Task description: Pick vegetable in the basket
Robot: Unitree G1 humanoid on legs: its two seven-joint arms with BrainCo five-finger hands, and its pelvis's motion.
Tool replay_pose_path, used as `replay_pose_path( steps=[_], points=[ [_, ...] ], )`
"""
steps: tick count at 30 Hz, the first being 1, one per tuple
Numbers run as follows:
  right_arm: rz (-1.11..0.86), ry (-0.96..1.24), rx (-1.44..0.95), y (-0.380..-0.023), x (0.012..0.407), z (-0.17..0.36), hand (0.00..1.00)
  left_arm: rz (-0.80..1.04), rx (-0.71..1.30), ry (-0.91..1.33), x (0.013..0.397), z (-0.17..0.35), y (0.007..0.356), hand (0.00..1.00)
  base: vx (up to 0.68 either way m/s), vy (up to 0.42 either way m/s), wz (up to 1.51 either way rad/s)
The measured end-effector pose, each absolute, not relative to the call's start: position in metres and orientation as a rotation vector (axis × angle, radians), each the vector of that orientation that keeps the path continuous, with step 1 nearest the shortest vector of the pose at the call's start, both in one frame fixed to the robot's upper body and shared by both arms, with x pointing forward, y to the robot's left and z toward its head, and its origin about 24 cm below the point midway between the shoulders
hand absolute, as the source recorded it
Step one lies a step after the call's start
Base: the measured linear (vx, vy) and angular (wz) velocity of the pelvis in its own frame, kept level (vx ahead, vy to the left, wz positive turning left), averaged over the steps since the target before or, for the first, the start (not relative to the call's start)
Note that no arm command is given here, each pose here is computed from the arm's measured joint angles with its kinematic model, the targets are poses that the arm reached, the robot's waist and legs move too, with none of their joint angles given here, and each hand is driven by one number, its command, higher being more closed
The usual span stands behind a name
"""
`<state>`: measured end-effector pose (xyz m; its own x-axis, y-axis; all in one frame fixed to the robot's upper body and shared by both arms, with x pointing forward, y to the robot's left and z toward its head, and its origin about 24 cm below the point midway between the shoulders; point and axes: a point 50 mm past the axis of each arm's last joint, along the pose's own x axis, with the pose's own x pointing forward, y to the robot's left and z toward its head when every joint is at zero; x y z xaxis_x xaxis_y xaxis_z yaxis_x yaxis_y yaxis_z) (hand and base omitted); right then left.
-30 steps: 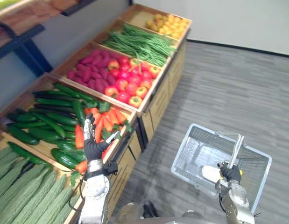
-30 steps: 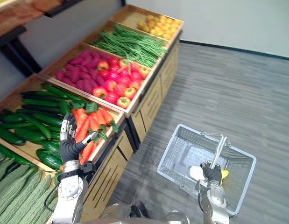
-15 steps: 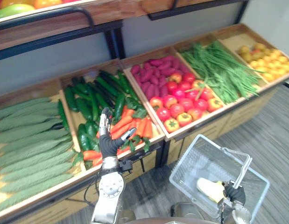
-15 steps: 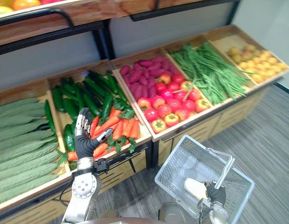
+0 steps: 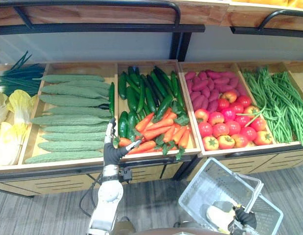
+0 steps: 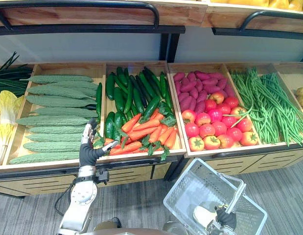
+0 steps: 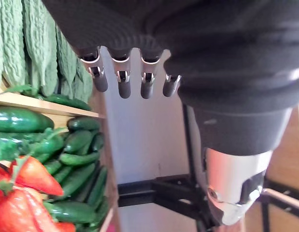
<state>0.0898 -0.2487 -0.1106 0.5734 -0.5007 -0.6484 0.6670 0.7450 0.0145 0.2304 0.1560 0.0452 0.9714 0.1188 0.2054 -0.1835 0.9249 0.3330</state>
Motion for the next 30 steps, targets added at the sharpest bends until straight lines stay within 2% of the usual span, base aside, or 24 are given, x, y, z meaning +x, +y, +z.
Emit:
replay_pose_path(
  steps=[9,18,23,24,30],
  points=[
    [-0.569,0.588,0.250,-0.249,0.124,-0.099,1.00,0.161,0.800,-0.234,0.285,0.062,0.176,0.00,-0.01,0.002,-0.25],
    [-0.501,0.443,0.258,-0.247,0.160,-0.075,1.00,0.162,1.034,-0.240,0.322,0.085,0.197,0.00,-0.02,0.002,-0.12],
    [-0.431,0.322,0.275,-0.238,0.186,-0.052,1.00,0.122,1.193,-0.230,0.349,0.100,0.196,0.00,-0.05,-0.015,-0.08],
    [-0.424,0.305,0.279,-0.237,0.189,-0.049,1.00,0.123,1.194,-0.238,0.352,0.104,0.194,1.00,-0.04,-0.001,-0.06],
    [-0.356,0.234,0.280,-0.227,0.204,-0.037,1.00,0.157,1.234,-0.310,0.363,0.132,0.196,1.00,-0.05,0.000,-0.05]
  ],
)
